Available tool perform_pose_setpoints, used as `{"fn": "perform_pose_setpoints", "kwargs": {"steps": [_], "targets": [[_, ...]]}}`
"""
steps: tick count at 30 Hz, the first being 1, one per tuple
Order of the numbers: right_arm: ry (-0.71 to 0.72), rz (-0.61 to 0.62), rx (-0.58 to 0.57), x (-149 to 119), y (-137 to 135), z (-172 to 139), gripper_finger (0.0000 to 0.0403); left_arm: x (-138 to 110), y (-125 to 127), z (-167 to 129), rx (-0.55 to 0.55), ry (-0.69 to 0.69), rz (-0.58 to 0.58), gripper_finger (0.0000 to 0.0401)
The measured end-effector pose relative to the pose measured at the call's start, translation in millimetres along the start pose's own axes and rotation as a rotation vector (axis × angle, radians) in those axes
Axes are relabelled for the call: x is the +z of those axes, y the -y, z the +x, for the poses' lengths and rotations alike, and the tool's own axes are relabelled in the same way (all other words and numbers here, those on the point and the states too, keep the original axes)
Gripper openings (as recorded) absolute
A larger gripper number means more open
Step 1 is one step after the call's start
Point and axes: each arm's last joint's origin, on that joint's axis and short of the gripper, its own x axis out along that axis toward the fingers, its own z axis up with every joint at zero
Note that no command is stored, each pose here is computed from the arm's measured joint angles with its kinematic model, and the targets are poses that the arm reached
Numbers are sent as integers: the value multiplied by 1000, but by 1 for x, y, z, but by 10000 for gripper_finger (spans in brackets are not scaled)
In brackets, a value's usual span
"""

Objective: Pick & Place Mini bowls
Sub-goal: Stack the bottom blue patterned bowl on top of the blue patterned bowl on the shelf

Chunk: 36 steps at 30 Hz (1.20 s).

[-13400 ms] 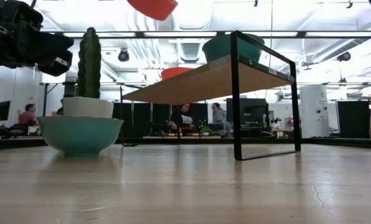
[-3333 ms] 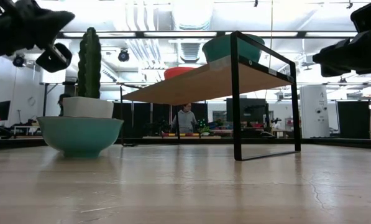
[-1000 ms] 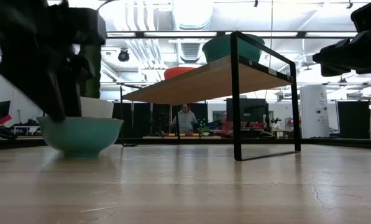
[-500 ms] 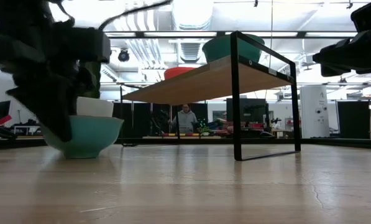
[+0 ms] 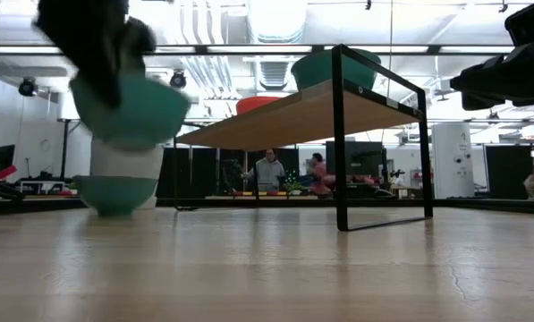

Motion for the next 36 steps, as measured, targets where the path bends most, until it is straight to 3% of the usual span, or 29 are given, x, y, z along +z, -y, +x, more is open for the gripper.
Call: {"fn": "perform_pose_setpoints", "kwargs": {"steps": [10,16,27,32,36], "targets": [[0,-6,0,0,0,0,8,46,-21,-78,20,170,181,5],[0,-5,0,0,0,0,8,70,-45,-103,50,269,290,5],[0,-6,0,0,0,0,8,121,-60,-90,102,296,613,5],[0,-3,0,0,0,0,8,144,-63,-73,135,273,714,11],[-1,-1,0,0,0,0,8,160,-72,-64,155,269,716,9]]}}
